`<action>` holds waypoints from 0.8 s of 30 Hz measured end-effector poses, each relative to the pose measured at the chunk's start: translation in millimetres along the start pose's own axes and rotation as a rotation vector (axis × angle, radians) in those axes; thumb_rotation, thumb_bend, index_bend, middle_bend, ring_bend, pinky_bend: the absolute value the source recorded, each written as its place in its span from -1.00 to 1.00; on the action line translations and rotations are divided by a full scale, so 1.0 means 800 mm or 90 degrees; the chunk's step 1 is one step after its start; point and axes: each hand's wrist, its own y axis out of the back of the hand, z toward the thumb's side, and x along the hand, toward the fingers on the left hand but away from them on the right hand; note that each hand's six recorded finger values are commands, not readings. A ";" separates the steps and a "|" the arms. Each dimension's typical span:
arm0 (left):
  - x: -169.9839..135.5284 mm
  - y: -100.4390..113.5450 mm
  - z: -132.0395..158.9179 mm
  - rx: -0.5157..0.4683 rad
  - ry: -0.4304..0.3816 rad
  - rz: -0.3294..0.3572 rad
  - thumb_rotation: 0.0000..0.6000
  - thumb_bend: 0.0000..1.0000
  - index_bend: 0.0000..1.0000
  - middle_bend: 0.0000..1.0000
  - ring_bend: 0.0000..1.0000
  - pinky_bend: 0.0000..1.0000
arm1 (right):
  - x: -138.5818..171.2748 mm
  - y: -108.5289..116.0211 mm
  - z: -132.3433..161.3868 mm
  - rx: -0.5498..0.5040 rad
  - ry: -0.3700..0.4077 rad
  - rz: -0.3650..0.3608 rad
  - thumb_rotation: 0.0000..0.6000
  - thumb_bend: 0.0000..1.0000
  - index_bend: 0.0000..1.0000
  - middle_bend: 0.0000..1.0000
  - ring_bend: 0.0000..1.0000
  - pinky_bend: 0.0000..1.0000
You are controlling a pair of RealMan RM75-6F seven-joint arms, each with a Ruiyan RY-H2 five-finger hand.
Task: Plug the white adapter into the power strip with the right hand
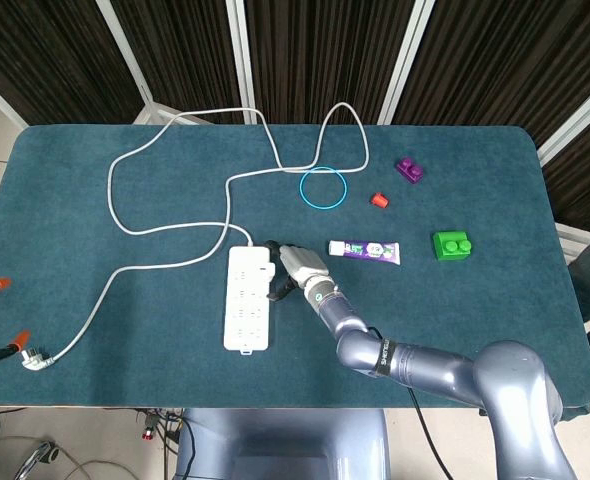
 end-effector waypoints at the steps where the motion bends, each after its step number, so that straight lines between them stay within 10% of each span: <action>1: 0.000 0.000 0.000 0.000 0.000 0.000 1.00 -0.71 -0.49 -0.81 -0.97 -0.75 | 0.001 0.001 0.001 -0.005 0.001 -0.001 1.00 -0.53 -0.86 -0.88 -0.84 -0.81; 18: -0.002 0.005 -0.002 -0.010 0.007 0.008 1.00 -0.71 -0.49 -0.81 -0.97 -0.75 | 0.052 0.069 -0.003 0.024 0.023 -0.022 1.00 -0.53 -0.91 -0.91 -0.87 -0.82; 24: -0.003 0.004 0.000 -0.007 0.005 0.005 1.00 -0.71 -0.49 -0.81 -0.97 -0.75 | 0.088 0.094 -0.009 0.032 0.041 -0.040 1.00 -0.53 -0.87 -0.58 -0.50 -0.60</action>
